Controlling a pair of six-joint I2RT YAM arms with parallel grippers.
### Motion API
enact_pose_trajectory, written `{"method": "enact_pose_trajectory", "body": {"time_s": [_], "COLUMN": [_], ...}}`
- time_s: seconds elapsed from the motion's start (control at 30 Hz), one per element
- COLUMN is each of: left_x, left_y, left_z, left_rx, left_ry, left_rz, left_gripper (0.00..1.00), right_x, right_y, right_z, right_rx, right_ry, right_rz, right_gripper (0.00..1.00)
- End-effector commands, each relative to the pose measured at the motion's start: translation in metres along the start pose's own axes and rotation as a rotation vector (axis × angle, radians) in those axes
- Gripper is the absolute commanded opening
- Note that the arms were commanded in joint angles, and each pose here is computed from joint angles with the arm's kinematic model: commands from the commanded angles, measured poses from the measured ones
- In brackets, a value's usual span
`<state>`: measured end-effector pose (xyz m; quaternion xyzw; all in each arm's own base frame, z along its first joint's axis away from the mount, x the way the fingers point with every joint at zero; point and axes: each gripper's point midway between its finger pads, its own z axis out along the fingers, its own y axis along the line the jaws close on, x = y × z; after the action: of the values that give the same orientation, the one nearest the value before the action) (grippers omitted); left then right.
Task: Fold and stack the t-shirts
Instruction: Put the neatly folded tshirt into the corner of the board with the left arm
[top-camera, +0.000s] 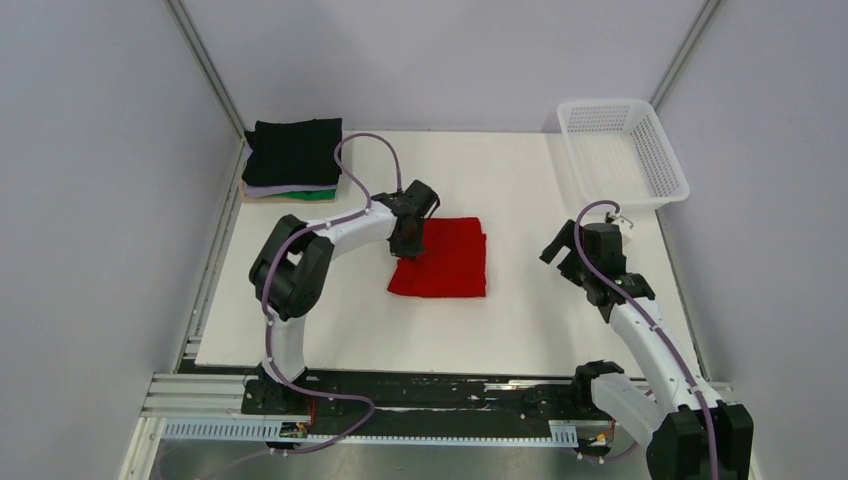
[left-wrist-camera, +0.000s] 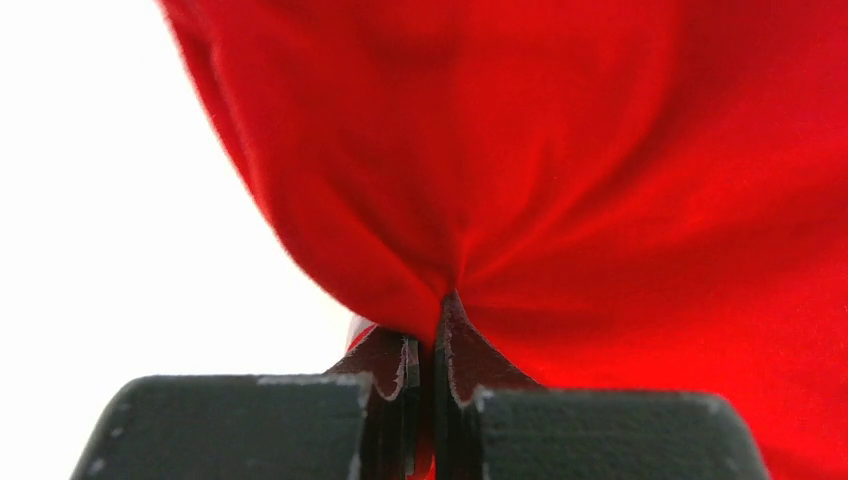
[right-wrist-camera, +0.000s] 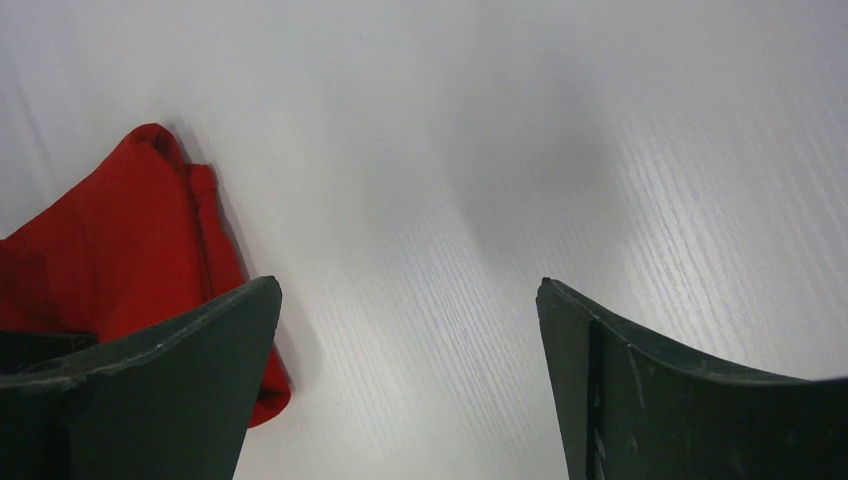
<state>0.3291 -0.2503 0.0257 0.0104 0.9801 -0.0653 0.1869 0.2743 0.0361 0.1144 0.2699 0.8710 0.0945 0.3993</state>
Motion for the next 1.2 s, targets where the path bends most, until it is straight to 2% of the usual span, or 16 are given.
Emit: {"method": "enact_pose_trajectory", "body": {"time_s": [0.0, 0.17, 0.37, 0.7, 0.9, 1.17], "left_x": [-0.030, -0.078, -0.131, -0.215, -0.258, -0.304], "left_y": [0.057, 0.073, 0.079, 0.110, 0.132, 0.147], "left_z": [-0.011, -0.034, -0.051, -0.068, -0.094, -0.139], "left_rx": [-0.334, -0.504, -0.572, -0.686, -0.755, -0.810], "left_ry": [-0.069, -0.189, -0.282, -0.426, -0.502, -0.622], "left_rz": [0.126, 0.216, 0.284, 0.272, 0.280, 0.368], "left_gripper": [0.00, 0.00, 0.00, 0.00, 0.00, 0.00], "right_x": [-0.017, -0.022, -0.023, -0.037, -0.040, -0.038], "right_y": [-0.002, 0.000, -0.004, -0.004, -0.004, -0.002], "right_z": [0.005, 0.007, 0.010, 0.014, 0.021, 0.028], "right_rx": [0.020, 0.016, 0.031, 0.048, 0.066, 0.072], "right_ry": [-0.072, -0.091, -0.104, -0.165, -0.167, -0.140], "right_rz": [-0.022, -0.026, -0.034, -0.042, -0.050, -0.063], "right_gripper": [1.00, 1.00, 1.00, 1.00, 1.00, 1.00]}}
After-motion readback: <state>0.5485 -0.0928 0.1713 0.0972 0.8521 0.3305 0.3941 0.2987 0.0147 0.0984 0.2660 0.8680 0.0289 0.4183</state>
